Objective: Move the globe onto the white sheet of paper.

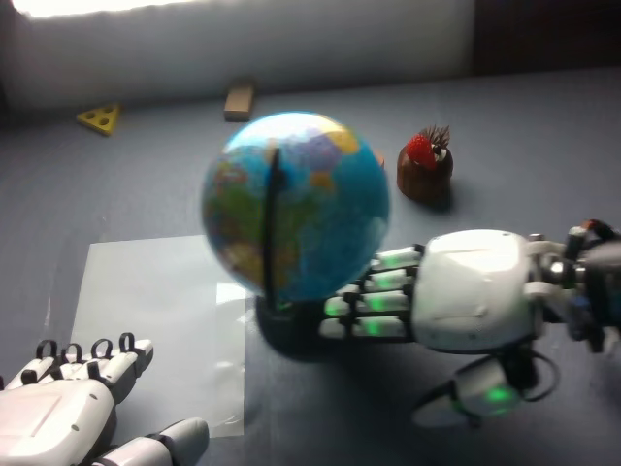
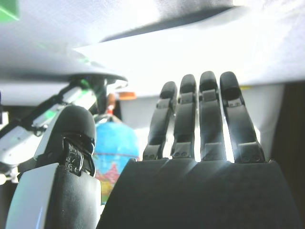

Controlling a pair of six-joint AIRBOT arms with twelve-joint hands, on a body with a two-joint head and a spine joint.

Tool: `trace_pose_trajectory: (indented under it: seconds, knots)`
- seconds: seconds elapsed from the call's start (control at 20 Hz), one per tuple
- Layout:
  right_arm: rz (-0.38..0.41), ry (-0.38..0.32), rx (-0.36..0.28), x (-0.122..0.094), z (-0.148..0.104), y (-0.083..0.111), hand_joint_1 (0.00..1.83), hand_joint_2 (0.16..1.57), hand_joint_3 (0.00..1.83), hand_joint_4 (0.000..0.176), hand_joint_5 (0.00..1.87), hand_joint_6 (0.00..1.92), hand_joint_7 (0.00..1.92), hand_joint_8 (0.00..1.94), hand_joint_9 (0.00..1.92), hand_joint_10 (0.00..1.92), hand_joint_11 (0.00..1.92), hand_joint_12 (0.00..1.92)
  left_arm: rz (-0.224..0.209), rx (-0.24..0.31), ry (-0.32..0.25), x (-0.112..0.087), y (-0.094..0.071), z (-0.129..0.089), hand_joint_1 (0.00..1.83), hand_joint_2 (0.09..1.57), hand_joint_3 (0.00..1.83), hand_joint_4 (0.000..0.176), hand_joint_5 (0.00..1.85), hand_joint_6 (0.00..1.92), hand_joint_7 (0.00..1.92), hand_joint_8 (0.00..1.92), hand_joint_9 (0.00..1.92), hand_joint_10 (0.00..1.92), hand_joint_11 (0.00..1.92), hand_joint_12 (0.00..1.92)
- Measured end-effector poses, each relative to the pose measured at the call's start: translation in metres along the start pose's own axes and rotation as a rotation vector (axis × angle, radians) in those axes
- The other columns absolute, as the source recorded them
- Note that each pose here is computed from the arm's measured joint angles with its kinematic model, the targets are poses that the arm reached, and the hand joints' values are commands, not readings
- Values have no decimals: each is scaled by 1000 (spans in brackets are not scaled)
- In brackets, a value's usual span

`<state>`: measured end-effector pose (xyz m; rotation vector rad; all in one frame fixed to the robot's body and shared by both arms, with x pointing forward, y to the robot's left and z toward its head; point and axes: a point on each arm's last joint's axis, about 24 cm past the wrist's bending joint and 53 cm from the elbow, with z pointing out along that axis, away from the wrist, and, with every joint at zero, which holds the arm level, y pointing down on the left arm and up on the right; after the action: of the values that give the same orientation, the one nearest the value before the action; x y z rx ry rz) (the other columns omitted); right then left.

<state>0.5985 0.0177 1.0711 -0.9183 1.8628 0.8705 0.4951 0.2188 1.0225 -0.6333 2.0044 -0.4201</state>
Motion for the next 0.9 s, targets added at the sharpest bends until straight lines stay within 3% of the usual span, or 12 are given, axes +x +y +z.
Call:
trace_pose_trajectory:
  seconds: [0.45,0.9]
  knots:
    - [-8,-13,6,-17,41,28,11,1219,4,0,16,1,0,0,32,26,0,0,-13,-15,17,4,2,-2,0,1234,3,0,103,5,189,0,175,3,0,405]
    - [51,-20,29,-33,73,51,10,1222,5,0,15,1,0,0,31,24,0,0,-12,-18,26,6,3,-2,0,1230,1,0,113,7,194,2,175,2,0,410]
